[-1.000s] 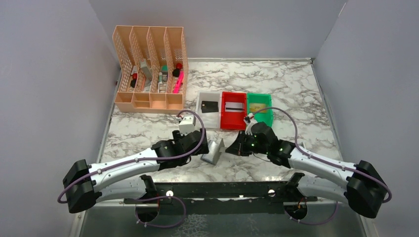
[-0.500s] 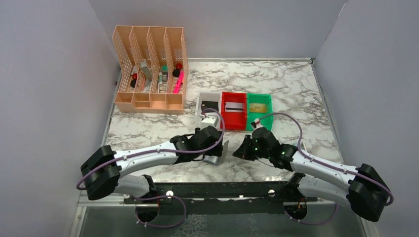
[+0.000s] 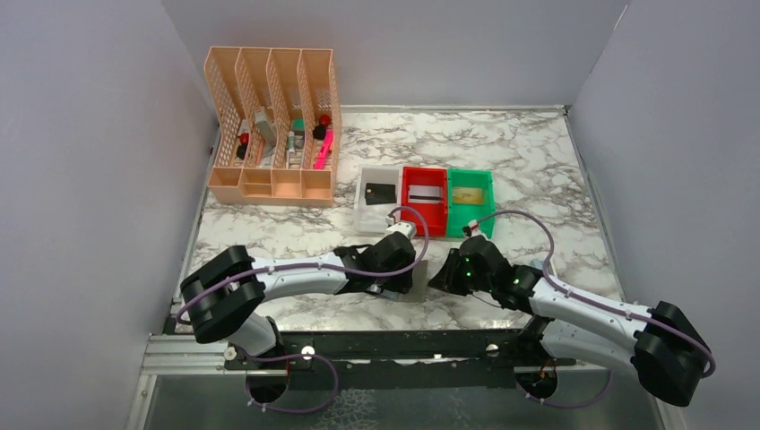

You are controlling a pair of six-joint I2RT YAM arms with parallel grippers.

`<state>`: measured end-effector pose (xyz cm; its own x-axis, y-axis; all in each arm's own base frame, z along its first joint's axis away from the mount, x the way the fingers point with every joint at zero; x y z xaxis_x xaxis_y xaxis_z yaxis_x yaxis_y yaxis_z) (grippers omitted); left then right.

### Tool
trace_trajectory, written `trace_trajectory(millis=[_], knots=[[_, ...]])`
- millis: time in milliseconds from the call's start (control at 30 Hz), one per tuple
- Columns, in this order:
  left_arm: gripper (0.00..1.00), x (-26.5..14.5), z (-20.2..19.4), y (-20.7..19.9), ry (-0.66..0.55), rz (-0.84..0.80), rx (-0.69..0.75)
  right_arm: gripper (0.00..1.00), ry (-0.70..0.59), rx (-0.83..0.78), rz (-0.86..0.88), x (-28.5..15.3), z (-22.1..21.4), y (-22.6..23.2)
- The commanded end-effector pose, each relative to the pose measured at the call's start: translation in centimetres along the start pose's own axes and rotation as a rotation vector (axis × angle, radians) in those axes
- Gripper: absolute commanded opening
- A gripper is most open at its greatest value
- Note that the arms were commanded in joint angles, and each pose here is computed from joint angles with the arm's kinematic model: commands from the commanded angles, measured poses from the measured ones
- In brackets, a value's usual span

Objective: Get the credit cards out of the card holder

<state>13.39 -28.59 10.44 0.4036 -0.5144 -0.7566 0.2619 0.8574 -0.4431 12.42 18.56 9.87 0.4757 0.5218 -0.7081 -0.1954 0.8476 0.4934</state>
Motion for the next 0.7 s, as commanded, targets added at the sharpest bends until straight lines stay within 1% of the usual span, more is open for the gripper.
trace_trajectory(millis=[0,100,133,167,333,467,667], knots=[[0.45,0.4,-0.1,-0.8,0.006,-0.03,-0.031,0.27,-0.059,-0.008,0.034,-1.0,1.2,0.9],[0.44,0.5,-0.1,-0.6,0.006,-0.018,-0.031,0.34,-0.076,-0.015,0.057,-1.7,1.8,1.6],[0.44,0.4,-0.1,-0.5,0.004,-0.017,-0.031,0.38,-0.08,-0.019,0.067,-1.9,2.0,1.8],[0.44,0.4,-0.1,-0.5,0.003,-0.015,-0.031,0.39,-0.084,-0.026,0.082,-2.0,2.2,2.0],[0.44,0.3,0.0,-0.5,-0.003,-0.006,-0.032,0.4,-0.098,-0.062,0.143,-3.2,3.5,3.8],[0.44,0.2,0.1,-0.4,-0.009,0.001,-0.032,0.36,-0.133,-0.084,0.155,-3.6,4.3,4.3],[0.44,0.1,0.2,-0.3,-0.014,0.011,-0.033,0.23,-0.115,-0.103,0.226,-2.7,4.3,5.2]])
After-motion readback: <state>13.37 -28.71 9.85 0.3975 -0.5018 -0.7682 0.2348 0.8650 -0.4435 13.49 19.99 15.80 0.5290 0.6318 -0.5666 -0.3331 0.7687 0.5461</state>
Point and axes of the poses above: each gripper's point midway between its finger pads, its own x axis out along the fingers, its own y axis along the line the jaws close on, z = x × y, the point moved 7 cm from there along -x, back along the fingers, and after that the axes turned 11 degrees about -x, right-handed, at the moved point
